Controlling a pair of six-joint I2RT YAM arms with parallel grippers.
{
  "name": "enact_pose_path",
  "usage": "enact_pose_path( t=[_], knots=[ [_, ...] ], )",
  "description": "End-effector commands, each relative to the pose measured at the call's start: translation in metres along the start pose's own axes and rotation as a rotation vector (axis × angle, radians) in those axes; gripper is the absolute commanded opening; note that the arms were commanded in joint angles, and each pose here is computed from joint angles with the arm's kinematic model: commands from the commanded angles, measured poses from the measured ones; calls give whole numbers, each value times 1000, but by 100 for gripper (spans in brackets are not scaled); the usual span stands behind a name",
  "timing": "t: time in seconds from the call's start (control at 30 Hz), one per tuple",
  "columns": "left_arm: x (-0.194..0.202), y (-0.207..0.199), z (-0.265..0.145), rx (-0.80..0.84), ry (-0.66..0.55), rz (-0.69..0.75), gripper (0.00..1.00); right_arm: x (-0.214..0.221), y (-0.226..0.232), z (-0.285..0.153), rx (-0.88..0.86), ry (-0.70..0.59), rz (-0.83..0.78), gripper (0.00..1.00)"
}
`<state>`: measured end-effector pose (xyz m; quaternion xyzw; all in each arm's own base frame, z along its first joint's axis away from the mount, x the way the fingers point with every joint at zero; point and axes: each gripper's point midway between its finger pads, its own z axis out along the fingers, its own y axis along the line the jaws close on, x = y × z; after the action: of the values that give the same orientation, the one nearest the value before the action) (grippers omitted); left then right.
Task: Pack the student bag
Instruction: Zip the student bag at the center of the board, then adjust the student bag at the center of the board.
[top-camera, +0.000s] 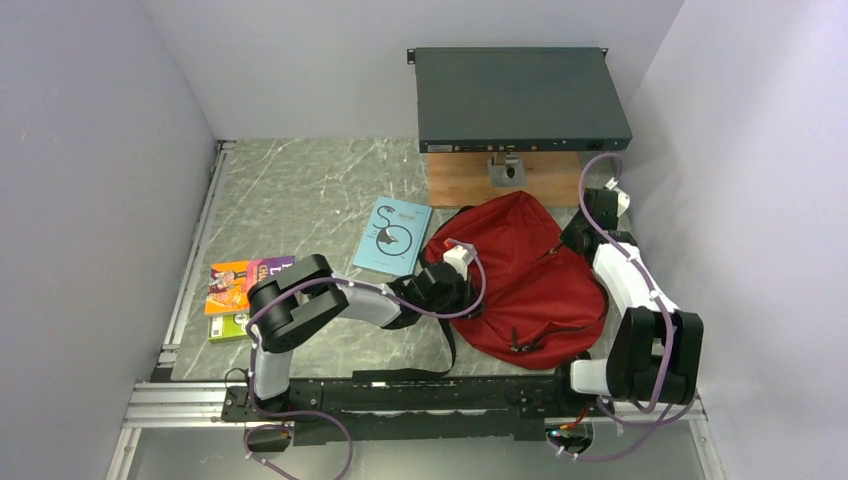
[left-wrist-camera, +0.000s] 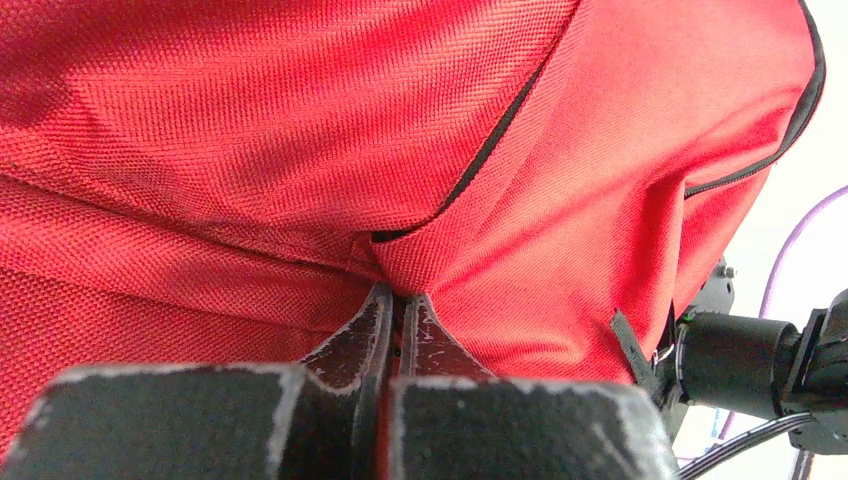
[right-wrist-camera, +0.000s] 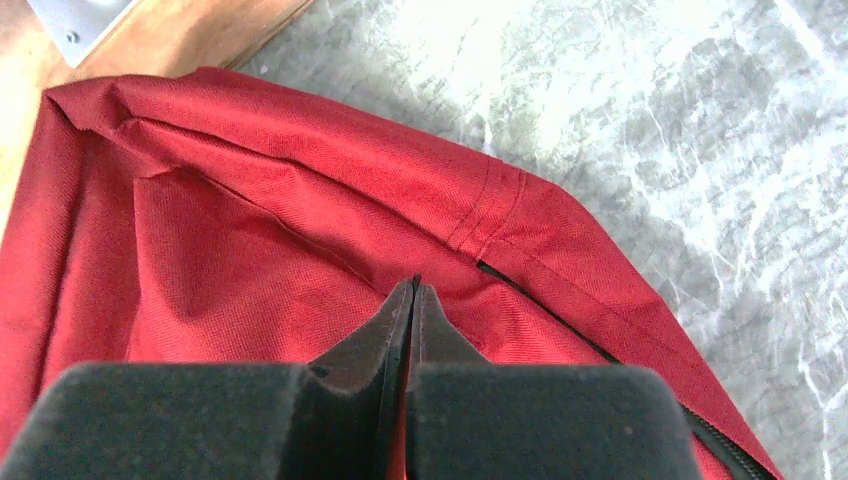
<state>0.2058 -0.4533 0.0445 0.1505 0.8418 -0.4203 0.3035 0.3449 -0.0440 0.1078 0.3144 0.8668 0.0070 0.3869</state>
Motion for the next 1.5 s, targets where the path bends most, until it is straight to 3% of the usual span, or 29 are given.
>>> enact_pose_path(
  t=[0.0, 0.03, 0.2, 0.27, 0.47, 0.6, 0.7, 0.87, 1.13, 1.23, 1.37, 1.43, 1.47],
  knots=[
    [23, -8, -8, 33, 146, 49, 0, -46, 20, -10, -77, -113, -72, 0],
    [21, -9, -9, 36, 156, 58, 0, -38, 24, -18, -107, -75, -69, 1],
    [0, 1, -12, 26, 194, 83, 0, 13, 42, -62, -312, 75, -76, 44],
    [-12, 5, -12, 48, 199, 97, 0, 49, 52, -78, -391, 185, -120, 53],
    [-44, 7, -10, 95, 244, 172, 0, 150, 71, -126, -499, 397, -229, 62],
    [-66, 4, -21, 204, 212, 193, 0, 167, 71, -146, -561, 400, -224, 74],
    [-74, 16, -28, 186, 242, 223, 0, 186, 72, -154, -615, 439, -227, 79],
    [-80, 45, -47, 85, 280, 252, 0, 223, 72, -149, -640, 547, -238, 79],
    [-114, 89, -79, -3, 240, 134, 1, 259, 132, -156, -764, 583, -358, 82],
    [-123, 90, -99, -34, 211, 114, 11, 259, 165, -168, -842, 570, -393, 82],
    [-128, 75, -137, -33, 110, 83, 46, 258, 166, -169, -834, 528, -487, 84],
    [-124, 64, -152, -7, 88, 76, 69, 257, 154, -167, -810, 501, -543, 85],
    [-119, 59, -159, 1, 86, 67, 75, 258, 147, -166, -791, 486, -579, 84]
  ],
)
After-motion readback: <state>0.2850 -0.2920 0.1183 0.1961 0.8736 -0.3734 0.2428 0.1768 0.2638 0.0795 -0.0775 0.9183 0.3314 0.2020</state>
